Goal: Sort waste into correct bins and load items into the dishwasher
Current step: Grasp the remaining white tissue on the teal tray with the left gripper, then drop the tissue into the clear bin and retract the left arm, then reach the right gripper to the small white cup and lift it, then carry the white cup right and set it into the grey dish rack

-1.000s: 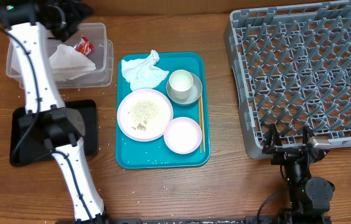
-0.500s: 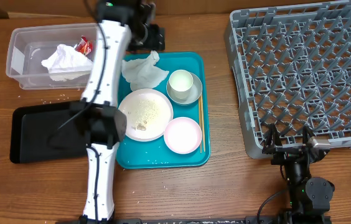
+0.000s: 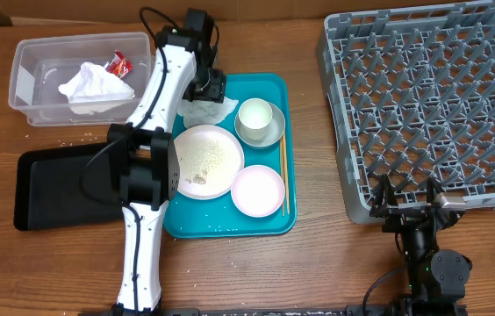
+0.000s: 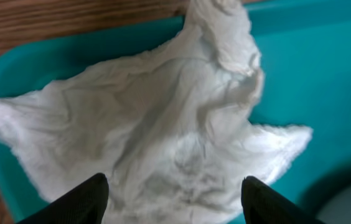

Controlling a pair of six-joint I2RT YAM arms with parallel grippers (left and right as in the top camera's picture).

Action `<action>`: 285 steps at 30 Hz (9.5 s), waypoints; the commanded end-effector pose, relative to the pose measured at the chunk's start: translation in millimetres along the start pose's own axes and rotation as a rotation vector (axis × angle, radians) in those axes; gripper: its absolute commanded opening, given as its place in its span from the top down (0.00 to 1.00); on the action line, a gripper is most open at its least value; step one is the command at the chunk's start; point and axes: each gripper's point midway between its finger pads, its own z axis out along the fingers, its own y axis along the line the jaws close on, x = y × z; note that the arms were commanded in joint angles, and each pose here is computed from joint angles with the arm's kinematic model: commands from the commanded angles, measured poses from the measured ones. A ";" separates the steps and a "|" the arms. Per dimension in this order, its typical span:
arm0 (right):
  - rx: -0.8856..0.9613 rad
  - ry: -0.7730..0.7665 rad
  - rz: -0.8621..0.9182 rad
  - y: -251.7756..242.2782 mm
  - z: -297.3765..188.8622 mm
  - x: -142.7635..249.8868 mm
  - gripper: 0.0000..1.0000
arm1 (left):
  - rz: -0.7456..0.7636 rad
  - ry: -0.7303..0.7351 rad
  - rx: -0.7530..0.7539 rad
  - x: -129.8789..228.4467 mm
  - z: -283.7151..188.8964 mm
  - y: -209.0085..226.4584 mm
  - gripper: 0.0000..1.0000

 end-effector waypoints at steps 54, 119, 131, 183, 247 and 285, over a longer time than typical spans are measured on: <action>0.005 -0.006 -0.008 -1.6 0.1 1.2 0.00 | -1.000 -0.484 -0.192 -33.8 -200.9 218.8 0.43; -0.738 0.245 0.001 202.5 51.6 -345.8 0.00 | -1.196 -0.668 -0.320 123.2 -387.9 313.3 0.00; -1.187 0.592 0.286 294.8 111.2 -290.1 0.00 | -1.194 -0.668 -0.318 122.4 -387.7 312.2 0.00; -0.006 1.206 -0.330 282.5 182.2 145.0 0.57 | -1.194 -0.668 -0.319 122.5 -387.7 312.4 0.00; -0.599 0.961 0.588 37.4 227.1 -147.9 0.96 | -1.194 -0.668 -0.319 122.5 -387.7 312.4 0.00; -0.544 1.055 1.158 -52.0 218.7 -5.4 0.96 | -1.194 -0.668 -0.319 122.5 -387.7 312.4 0.00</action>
